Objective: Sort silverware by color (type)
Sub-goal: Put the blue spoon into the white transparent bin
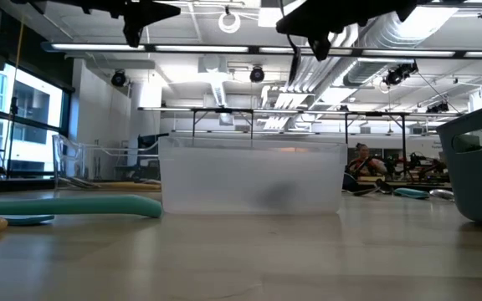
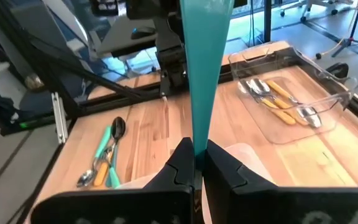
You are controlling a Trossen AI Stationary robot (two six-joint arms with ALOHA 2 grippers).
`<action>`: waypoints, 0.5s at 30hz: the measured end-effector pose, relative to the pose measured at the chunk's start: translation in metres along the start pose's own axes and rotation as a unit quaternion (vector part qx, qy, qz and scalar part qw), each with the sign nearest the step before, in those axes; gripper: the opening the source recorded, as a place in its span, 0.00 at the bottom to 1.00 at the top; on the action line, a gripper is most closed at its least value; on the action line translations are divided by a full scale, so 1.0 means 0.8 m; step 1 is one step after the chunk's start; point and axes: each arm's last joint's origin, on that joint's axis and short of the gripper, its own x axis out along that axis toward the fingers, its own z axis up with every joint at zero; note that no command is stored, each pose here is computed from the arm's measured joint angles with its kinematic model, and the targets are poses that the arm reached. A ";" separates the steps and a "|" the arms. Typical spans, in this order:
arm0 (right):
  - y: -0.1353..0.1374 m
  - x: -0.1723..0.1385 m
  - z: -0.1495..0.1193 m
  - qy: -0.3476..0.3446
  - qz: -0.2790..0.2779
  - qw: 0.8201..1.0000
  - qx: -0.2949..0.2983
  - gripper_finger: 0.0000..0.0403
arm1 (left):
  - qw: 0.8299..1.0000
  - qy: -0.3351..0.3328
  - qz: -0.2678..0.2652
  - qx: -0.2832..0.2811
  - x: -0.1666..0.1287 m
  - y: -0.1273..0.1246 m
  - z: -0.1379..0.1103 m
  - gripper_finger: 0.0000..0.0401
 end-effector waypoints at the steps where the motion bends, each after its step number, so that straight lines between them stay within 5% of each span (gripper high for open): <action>1: 0.000 -0.001 -0.002 -0.003 0.001 1.000 0.003 0.00 | 1.000 0.001 0.001 0.002 0.000 -0.001 -0.001 0.28; 8: 0.005 0.000 -0.003 -0.010 0.010 1.000 0.006 0.00 | 0.997 -0.066 0.030 -0.029 -0.001 0.008 -0.039 0.28; 15: 0.007 0.000 -0.004 -0.008 0.012 1.000 0.011 0.00 | 0.994 -0.103 0.014 -0.040 -0.004 0.008 -0.042 0.28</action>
